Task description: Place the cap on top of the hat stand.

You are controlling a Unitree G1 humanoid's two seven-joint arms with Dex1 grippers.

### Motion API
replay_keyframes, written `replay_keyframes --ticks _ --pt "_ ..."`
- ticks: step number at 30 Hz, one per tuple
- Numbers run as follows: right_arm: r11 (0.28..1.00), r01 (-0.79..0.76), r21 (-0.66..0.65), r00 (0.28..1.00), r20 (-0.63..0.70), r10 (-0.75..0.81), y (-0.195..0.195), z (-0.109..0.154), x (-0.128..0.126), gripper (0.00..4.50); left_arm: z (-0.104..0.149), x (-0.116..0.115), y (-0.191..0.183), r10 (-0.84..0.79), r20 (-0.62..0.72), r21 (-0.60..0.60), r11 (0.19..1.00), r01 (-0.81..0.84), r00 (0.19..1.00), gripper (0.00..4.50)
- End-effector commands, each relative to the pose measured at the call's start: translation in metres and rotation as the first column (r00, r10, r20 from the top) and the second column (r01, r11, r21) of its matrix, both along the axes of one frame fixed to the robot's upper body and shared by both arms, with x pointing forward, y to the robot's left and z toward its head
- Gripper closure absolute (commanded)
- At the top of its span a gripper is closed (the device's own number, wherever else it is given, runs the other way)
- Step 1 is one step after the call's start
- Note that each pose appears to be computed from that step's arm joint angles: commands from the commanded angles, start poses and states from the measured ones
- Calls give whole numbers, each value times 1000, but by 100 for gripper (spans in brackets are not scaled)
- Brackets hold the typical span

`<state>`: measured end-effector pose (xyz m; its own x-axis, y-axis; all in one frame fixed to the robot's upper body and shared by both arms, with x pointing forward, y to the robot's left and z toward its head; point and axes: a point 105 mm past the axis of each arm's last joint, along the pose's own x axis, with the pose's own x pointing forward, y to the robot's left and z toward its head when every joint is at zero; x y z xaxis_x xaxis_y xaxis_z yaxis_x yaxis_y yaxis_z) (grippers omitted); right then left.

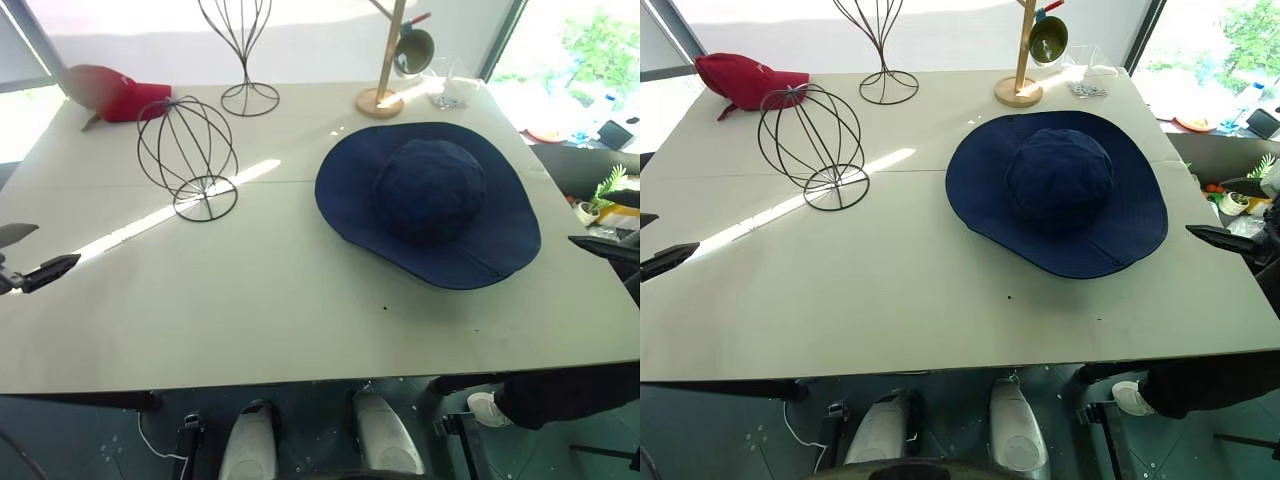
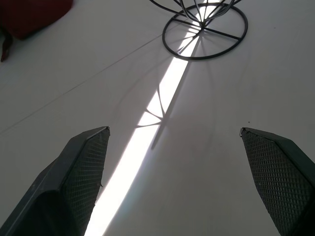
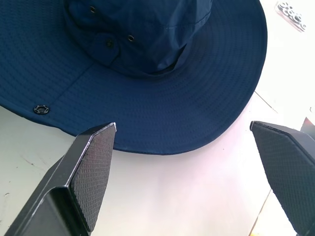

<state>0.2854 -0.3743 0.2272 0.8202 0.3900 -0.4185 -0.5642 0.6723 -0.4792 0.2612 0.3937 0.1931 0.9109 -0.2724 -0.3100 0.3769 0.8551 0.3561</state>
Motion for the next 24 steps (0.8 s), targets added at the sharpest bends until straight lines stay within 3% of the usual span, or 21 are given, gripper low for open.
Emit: replay_keyframes --ticks 1,14,18,24 --pt "1000 -3 -14 999 44 4 -1 11 0 0 15 0 0 -11 45 31 999 10 999 9" --pt "1000 20 -12 999 38 -20 -5 12 -3 0 27 11 -12 -62 36 -27 998 63 997 9" --pt "996 -1 -92 998 70 8 3 27 -2 0 52 14 -62 -271 46 -68 959 274 961 9" --pt "976 -97 -196 985 124 123 45 46 -8 0 69 4 -143 -592 0 -133 799 587 806 9"
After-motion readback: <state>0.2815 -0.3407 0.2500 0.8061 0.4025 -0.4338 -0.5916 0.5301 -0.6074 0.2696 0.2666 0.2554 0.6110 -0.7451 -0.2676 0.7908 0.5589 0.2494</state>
